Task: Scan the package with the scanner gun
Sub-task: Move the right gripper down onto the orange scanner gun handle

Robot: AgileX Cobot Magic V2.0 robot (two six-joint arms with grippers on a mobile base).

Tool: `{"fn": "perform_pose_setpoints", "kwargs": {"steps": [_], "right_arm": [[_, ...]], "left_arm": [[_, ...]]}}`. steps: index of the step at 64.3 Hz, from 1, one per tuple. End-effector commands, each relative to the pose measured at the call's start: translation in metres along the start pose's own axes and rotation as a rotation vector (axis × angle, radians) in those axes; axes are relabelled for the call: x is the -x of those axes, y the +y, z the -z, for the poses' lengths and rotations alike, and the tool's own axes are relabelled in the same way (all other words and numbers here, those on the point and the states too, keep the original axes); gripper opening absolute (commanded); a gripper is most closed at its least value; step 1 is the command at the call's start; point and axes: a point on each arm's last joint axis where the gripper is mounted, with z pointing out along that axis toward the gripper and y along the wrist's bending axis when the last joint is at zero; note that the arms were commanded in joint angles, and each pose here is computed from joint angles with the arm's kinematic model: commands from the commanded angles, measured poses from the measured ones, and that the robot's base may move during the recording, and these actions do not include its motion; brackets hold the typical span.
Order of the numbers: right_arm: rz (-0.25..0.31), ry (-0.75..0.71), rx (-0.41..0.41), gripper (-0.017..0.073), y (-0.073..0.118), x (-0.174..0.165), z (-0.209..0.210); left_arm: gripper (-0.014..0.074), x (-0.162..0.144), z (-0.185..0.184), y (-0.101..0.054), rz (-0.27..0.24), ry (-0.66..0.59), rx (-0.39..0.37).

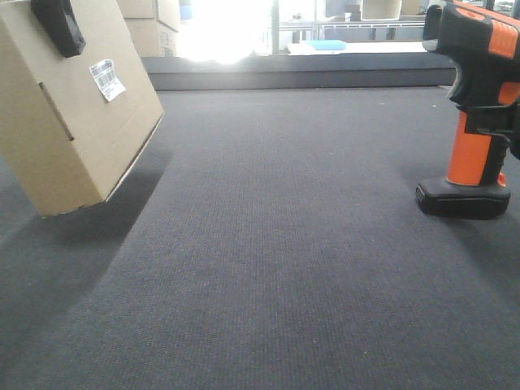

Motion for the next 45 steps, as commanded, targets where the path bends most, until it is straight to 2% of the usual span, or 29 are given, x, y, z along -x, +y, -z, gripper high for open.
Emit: {"fn": "perform_pose_setpoints", "kwargs": {"steps": [1,5,12,35,45], "right_arm": [[-0.013,-0.027,-0.014,0.0562,-0.001,-0.002,-0.006],[-0.015,-0.064,-0.014,0.0562,-0.002,-0.003,-0.009],[-0.062,-0.106,-0.012,0.0562,-0.002,-0.005,-0.015],[-0.071,-0.117,0.031,0.0562,0.014,0.002,-0.040],[-0.127,-0.124,-0.042,0.0562,0.010,0.007,-0.046]], "left_arm": [[0.0088,0.002,0.007,-0.003,-0.005,-0.038,-0.017],[0.0088,0.003,0.006,-0.003,-0.005,-0.038,-0.018],[0.0088,0.004,0.006,-0.003,-0.005,-0.050,-0.021],[0.0088,0.005,0.006,-0.003,-0.005,-0.061,-0.025],[0.0088,0.005,0.006,-0.003,-0.005,-0.066,-0.027]]}}
